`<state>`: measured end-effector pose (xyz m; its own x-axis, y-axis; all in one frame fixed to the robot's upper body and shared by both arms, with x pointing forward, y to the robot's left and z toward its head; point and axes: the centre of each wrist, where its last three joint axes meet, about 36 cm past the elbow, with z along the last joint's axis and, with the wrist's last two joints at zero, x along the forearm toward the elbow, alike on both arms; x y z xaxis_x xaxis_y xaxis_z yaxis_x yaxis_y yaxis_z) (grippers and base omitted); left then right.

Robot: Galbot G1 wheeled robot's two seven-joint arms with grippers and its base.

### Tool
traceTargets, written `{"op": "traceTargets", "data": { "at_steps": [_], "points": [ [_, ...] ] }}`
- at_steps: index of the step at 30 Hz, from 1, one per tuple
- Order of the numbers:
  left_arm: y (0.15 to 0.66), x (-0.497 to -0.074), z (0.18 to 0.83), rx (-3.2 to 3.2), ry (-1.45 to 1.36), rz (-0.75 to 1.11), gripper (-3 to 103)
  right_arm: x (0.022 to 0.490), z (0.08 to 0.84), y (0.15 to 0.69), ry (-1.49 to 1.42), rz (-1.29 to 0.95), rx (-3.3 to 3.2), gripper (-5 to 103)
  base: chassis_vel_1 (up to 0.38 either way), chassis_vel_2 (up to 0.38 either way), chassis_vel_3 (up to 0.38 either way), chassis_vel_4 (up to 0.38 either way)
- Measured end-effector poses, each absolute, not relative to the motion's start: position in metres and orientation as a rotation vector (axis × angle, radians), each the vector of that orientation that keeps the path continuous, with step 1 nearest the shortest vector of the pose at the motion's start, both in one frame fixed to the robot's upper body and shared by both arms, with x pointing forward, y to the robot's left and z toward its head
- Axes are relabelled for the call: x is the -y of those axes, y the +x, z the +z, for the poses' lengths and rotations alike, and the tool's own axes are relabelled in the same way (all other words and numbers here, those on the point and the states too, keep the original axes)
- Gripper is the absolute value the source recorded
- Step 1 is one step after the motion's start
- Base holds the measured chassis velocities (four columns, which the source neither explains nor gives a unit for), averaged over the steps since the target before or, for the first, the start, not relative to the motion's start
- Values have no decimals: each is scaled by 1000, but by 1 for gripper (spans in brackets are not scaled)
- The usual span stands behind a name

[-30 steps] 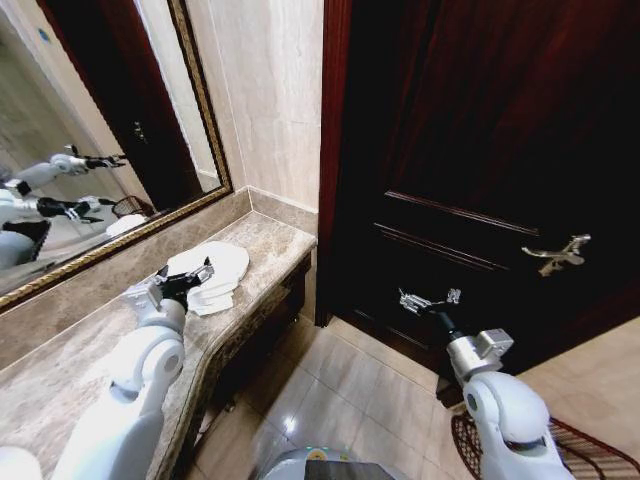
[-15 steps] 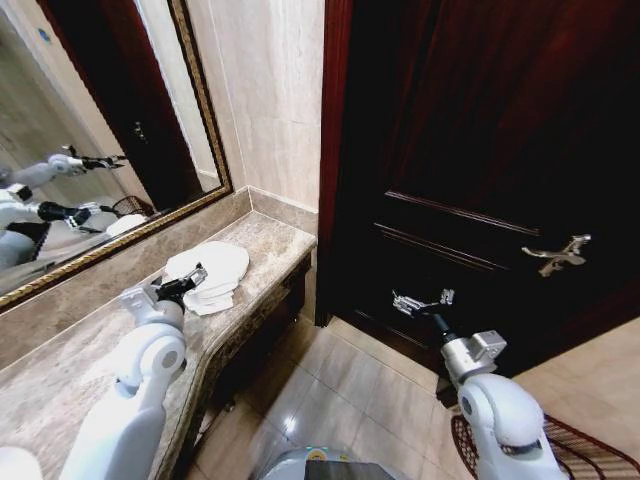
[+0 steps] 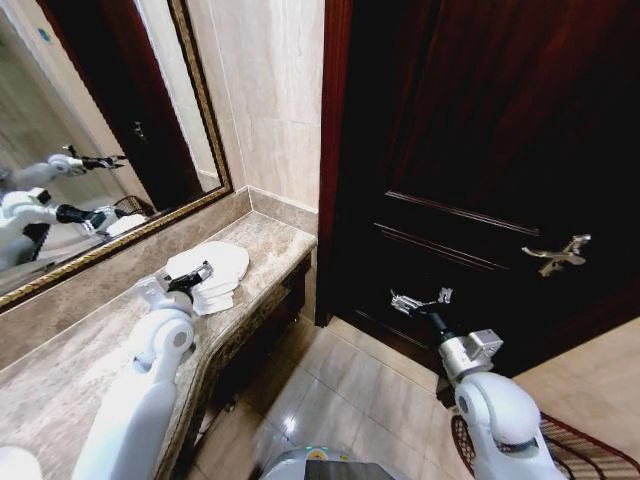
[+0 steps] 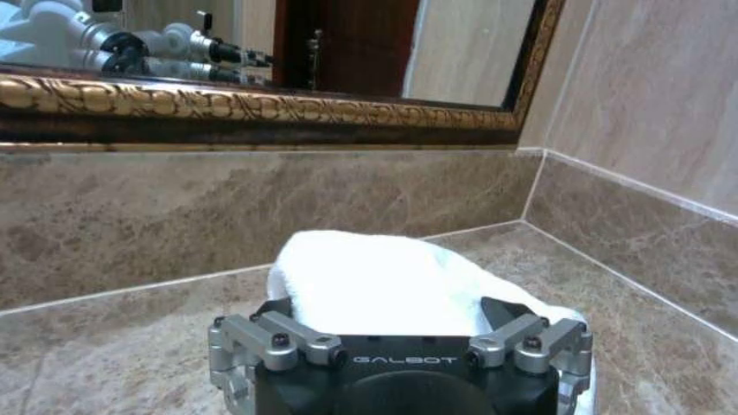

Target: Discard the used towel into the hamper.

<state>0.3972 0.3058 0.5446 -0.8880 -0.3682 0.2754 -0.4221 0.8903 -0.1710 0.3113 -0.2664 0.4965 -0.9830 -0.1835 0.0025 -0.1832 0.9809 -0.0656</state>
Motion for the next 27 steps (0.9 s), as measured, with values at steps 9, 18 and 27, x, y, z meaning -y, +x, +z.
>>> {"op": "traceTargets", "data": {
  "at_steps": [9,18,27],
  "points": [
    [415,-307,541,2806,616,327,100,270,493,314,-280,-110,-3128,100,0,0,0,0],
    [408,-304,563,2785,569,304,100,269,483,317,-278,-94,-3143,100,0,0,0,0],
    [395,-313,561,2801,585,243,100,265,477,319,-291,-79,-3148,100,0,0,0,0]
  ]
}}
